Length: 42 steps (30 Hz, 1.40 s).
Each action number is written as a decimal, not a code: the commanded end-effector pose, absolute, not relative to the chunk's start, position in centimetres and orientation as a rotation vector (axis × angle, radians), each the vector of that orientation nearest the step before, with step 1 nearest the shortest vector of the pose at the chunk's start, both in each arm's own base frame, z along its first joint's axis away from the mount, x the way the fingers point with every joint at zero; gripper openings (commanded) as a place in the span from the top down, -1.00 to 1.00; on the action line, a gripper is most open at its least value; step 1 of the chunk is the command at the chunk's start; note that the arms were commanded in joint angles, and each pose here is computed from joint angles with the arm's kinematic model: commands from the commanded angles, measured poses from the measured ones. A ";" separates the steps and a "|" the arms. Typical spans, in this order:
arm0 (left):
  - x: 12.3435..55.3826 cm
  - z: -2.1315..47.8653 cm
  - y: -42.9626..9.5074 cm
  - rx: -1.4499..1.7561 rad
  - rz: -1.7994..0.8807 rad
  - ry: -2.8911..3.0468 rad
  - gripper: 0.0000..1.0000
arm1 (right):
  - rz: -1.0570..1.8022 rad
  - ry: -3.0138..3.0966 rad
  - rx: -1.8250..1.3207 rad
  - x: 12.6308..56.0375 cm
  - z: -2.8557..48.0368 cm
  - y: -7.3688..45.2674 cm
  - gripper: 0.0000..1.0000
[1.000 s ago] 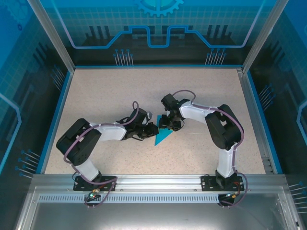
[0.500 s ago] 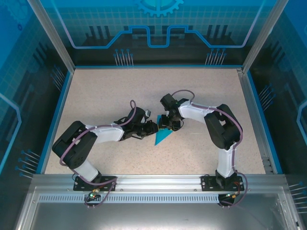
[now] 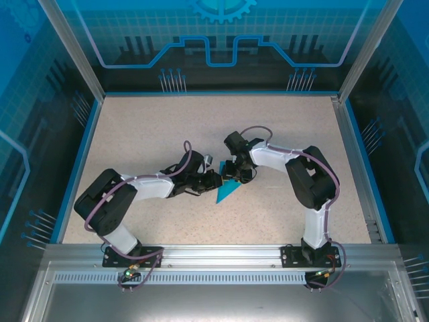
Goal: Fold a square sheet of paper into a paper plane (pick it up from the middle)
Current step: Fourth fold the wing at the center of the table.
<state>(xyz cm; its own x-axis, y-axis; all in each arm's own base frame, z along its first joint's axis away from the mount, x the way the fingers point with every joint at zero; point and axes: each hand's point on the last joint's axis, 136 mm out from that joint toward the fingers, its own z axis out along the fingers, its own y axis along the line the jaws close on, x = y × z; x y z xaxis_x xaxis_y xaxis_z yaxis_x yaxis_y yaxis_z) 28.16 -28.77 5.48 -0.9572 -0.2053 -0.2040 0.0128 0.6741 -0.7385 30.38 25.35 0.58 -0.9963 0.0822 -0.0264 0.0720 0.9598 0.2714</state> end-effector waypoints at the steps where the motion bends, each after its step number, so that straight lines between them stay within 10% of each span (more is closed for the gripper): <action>1: 26.7 4.9 -29.7 -0.073 -1.180 2.669 0.75 | 0.271 3.246 0.205 26.4 -5.8 22.9 -0.03; 42: 27.3 1.6 -28.0 -0.187 -0.955 2.769 0.86 | 0.230 3.250 0.188 26.1 -6.1 22.0 -0.01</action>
<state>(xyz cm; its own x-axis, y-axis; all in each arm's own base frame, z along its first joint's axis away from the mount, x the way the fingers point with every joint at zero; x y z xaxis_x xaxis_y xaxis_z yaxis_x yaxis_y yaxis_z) 27.21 -28.03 2.09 -0.9690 -0.1913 -0.1565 -0.0459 0.7615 -0.6466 30.55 25.35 0.75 -0.9935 0.1071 -0.0384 0.0901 0.9469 0.3087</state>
